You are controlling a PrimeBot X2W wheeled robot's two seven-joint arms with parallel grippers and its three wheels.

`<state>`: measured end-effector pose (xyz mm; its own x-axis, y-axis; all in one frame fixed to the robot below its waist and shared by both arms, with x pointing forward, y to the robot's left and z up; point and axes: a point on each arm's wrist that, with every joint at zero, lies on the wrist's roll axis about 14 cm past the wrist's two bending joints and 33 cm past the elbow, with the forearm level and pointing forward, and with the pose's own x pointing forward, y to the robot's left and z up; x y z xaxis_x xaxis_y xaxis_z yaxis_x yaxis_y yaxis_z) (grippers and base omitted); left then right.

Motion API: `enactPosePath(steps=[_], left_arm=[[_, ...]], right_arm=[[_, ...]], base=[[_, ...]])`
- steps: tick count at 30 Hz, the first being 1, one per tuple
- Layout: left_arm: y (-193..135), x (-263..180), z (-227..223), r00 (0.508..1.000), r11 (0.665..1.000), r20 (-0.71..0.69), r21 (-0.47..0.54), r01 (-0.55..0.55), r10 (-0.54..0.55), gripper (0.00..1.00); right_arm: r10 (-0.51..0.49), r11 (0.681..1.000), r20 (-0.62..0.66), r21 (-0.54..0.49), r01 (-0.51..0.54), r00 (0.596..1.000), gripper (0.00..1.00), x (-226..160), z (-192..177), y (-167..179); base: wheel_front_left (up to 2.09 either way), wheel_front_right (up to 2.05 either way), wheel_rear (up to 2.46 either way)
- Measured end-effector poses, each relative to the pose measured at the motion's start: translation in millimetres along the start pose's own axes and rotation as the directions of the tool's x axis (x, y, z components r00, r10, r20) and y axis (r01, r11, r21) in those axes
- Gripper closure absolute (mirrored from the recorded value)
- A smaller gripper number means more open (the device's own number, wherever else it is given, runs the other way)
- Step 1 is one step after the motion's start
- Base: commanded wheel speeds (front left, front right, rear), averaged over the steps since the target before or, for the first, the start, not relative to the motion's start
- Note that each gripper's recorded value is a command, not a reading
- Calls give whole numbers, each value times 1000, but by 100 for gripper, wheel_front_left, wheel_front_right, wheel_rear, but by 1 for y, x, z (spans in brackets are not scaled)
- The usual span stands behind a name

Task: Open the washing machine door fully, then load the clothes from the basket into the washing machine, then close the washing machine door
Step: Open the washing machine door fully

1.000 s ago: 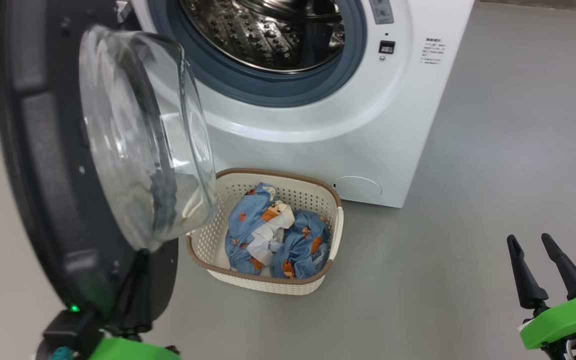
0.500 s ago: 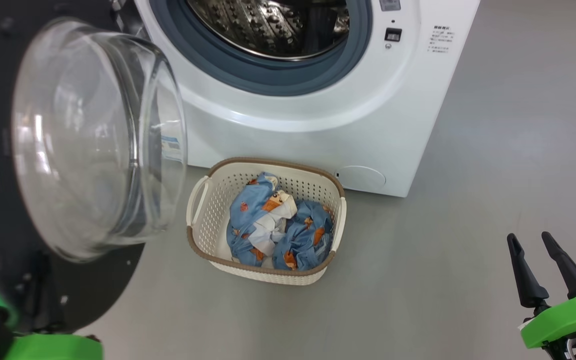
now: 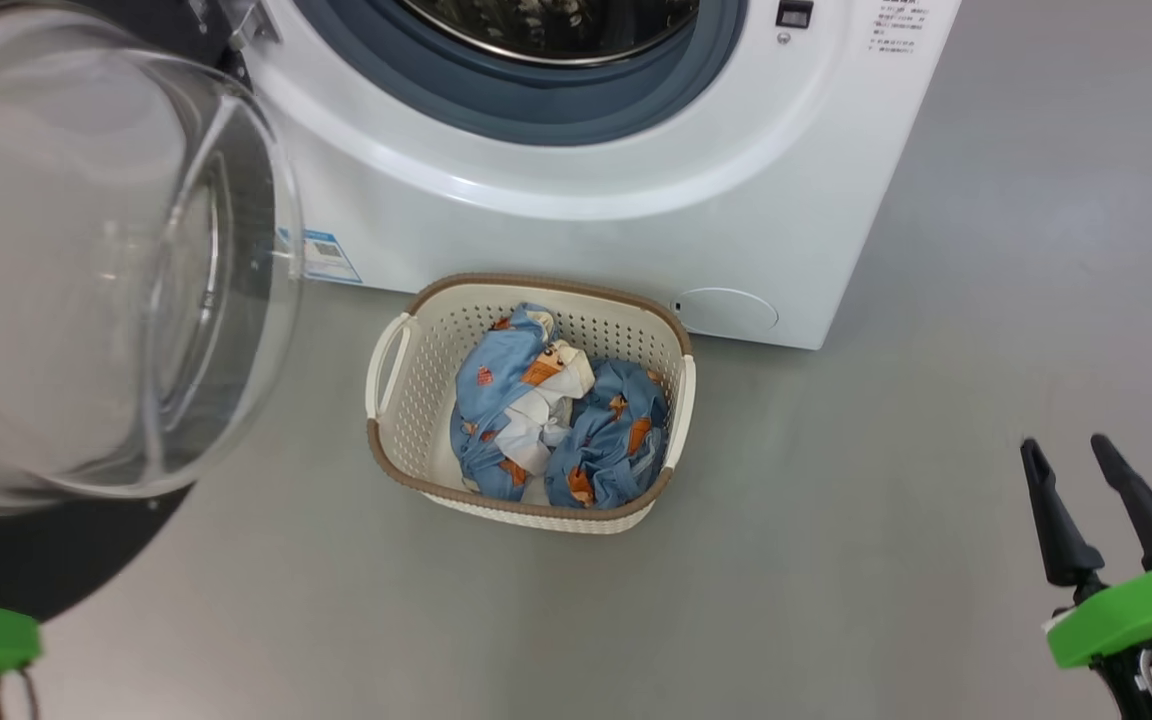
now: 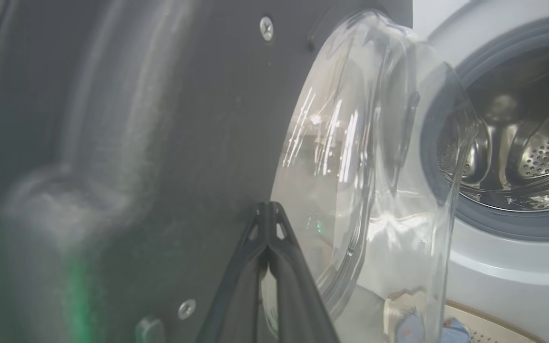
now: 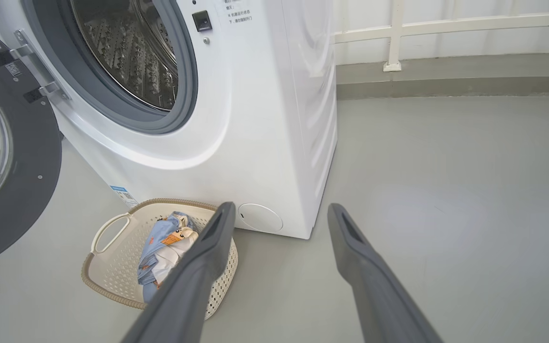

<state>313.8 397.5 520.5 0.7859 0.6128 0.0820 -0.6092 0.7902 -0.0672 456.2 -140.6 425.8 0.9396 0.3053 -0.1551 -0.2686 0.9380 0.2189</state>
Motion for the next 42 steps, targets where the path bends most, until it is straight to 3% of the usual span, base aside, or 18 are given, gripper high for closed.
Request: enactPosePath(steps=[23, 42], left_arm=[[79, 62, 5, 980, 976, -11, 87, -197, 199, 100], [89, 109, -12, 965, 958, -78, 163, -236, 250, 100]], right_arm=[[7, 1000, -20, -5, -7, 1000, 0, 19, -10, -8], [-9, 1000, -61, -9, 9, 998, 0, 35, -31, -26]], base=[[0, 0, 0], [0, 0, 0]])
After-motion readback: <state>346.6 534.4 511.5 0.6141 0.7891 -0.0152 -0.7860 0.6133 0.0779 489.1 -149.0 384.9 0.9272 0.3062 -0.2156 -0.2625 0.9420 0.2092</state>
